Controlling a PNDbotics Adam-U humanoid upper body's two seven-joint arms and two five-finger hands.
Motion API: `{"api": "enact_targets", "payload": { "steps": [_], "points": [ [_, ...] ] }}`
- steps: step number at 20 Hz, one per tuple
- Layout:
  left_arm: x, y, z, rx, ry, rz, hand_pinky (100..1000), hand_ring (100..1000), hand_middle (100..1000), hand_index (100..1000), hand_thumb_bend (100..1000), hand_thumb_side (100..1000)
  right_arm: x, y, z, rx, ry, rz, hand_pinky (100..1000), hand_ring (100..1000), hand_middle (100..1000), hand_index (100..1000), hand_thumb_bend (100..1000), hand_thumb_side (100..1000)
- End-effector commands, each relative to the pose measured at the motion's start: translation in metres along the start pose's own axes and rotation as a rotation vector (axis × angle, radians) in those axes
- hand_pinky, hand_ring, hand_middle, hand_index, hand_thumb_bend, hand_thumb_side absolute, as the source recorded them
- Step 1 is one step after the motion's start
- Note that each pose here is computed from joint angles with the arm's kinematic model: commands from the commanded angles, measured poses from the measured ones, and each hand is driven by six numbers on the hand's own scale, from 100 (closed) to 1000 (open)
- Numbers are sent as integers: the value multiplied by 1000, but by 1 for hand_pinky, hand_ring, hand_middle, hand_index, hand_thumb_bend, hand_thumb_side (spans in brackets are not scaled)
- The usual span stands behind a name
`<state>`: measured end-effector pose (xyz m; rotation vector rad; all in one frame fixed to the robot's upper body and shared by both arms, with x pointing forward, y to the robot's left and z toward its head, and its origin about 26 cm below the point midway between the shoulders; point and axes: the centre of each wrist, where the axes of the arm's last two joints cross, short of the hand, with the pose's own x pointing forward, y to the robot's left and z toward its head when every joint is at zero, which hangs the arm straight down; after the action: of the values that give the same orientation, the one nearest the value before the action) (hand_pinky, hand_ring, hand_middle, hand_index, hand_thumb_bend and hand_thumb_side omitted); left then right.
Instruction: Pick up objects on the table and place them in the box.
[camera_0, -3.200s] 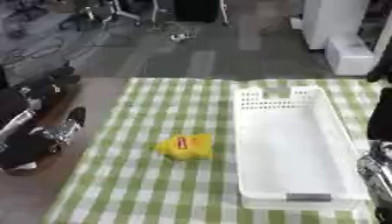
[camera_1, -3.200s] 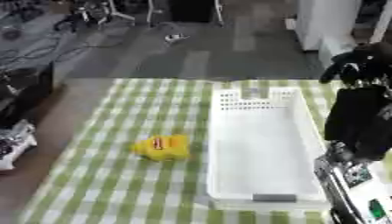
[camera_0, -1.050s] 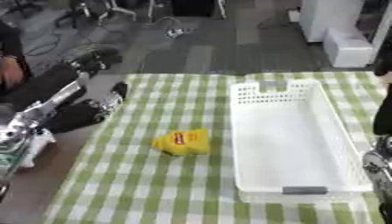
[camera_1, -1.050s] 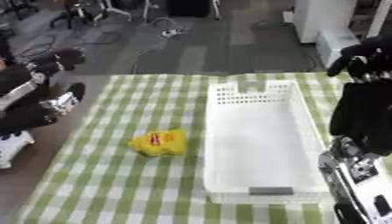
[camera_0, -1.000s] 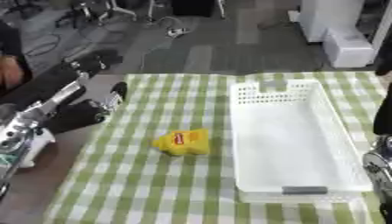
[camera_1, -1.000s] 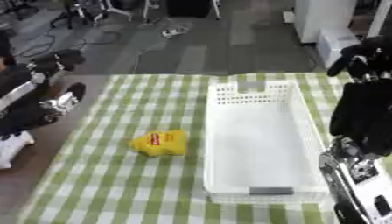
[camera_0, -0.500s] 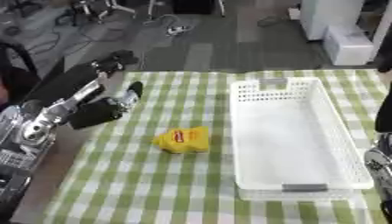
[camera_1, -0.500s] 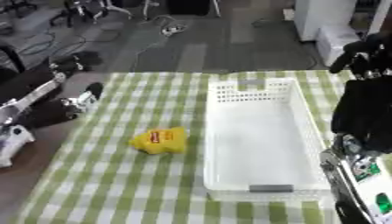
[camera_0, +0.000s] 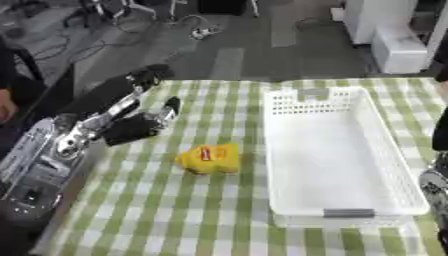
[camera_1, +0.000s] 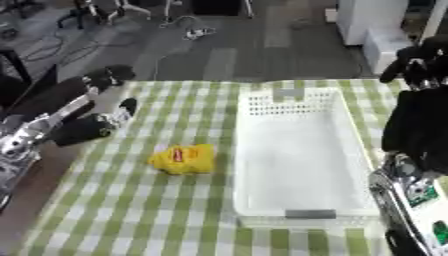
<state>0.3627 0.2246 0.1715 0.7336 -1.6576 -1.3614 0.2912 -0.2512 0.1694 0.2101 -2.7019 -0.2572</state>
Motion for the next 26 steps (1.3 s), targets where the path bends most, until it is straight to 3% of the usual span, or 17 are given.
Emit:
{"api": "enact_targets", "payload": {
  "steps": [1,9,26],
  "points": [
    [-3,-7,-12,2,24,-8,1000,910,1000,1000,100,1000,3,4,-9,17,-25,-15,307,506,543,651,100,782],
    [-14,-43,-27,-37,76,15,1000,914,1000,1000,100,1000,3,5,-11,16,-30,-25,309,506,542,650,100,779],
    [-9,-68,-39,-84,58,25,1000,914,1000,1000,100,1000,3,6,-12,19,-32,-33,309,505,541,650,100,778]
  ]
}}
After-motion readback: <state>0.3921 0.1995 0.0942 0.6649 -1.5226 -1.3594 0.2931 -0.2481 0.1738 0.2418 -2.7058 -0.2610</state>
